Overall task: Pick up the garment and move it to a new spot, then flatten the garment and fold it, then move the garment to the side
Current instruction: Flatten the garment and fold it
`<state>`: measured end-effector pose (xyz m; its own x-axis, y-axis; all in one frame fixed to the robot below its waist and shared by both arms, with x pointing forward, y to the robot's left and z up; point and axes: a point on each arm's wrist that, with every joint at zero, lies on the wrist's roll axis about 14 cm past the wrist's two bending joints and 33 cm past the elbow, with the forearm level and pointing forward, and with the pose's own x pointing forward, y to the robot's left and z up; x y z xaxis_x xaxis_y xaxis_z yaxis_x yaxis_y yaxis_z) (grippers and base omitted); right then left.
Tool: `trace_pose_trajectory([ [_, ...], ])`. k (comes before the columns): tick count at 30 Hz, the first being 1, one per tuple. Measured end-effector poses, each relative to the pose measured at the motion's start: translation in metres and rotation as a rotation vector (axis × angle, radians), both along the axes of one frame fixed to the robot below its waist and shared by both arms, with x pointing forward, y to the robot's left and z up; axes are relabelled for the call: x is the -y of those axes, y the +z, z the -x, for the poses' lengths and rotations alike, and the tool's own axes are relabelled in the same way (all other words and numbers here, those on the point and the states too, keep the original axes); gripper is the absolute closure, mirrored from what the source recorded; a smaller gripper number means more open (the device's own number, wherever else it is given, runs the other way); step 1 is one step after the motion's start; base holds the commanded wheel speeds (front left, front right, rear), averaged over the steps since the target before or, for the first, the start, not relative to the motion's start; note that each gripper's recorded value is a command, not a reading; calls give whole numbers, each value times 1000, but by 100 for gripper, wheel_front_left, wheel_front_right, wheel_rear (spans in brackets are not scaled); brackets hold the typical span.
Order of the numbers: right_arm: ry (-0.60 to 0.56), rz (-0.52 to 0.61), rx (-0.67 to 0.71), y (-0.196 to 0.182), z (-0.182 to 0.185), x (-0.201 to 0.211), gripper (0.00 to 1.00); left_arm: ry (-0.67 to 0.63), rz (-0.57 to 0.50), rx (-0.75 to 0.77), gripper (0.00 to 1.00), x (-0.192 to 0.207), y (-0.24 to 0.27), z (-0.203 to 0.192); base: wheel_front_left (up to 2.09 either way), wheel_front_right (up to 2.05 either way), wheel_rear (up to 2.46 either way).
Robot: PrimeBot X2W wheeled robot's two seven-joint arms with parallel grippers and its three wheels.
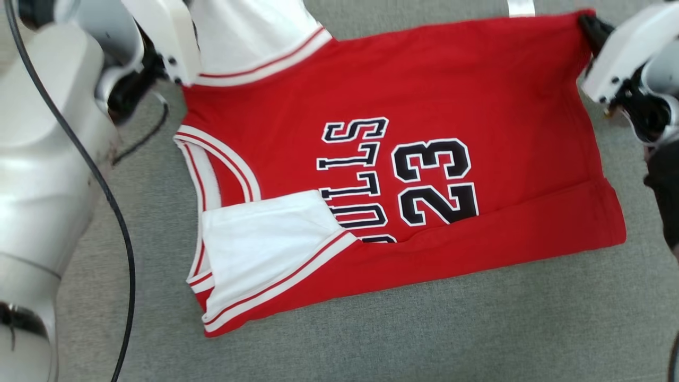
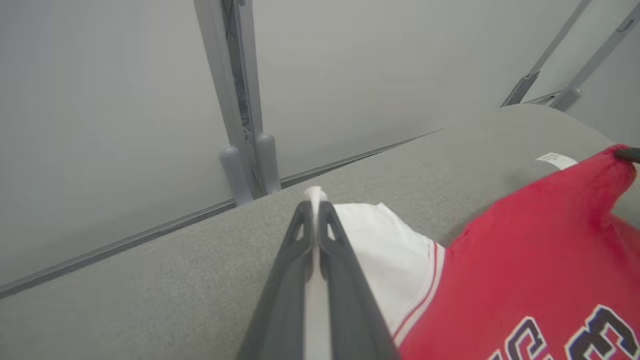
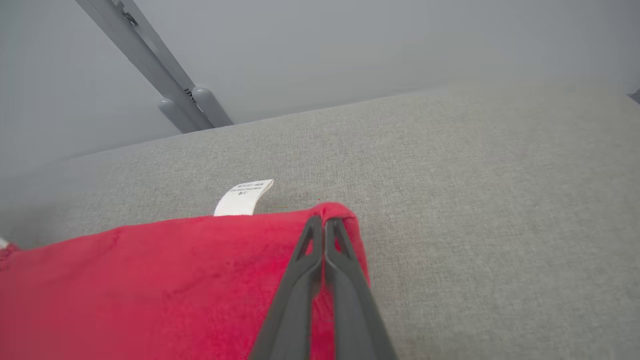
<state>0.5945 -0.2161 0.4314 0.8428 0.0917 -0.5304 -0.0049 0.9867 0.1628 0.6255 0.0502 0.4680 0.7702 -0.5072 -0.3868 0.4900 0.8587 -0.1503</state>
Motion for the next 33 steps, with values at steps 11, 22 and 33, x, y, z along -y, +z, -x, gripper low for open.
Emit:
trace_pose_trajectory([
  [11,7,-43,-41,14,48,26,100,-18,93,28,100,-26,27,72,0,0,0],
  [22,61,-42,-72,3,83,34,100,-1,142,-38,100,-34,22,147,0,0,0],
  [33,52,-57,-137,-29,125,45,100,39,209,-158,100,-29,-1,213,0,0,0],
])
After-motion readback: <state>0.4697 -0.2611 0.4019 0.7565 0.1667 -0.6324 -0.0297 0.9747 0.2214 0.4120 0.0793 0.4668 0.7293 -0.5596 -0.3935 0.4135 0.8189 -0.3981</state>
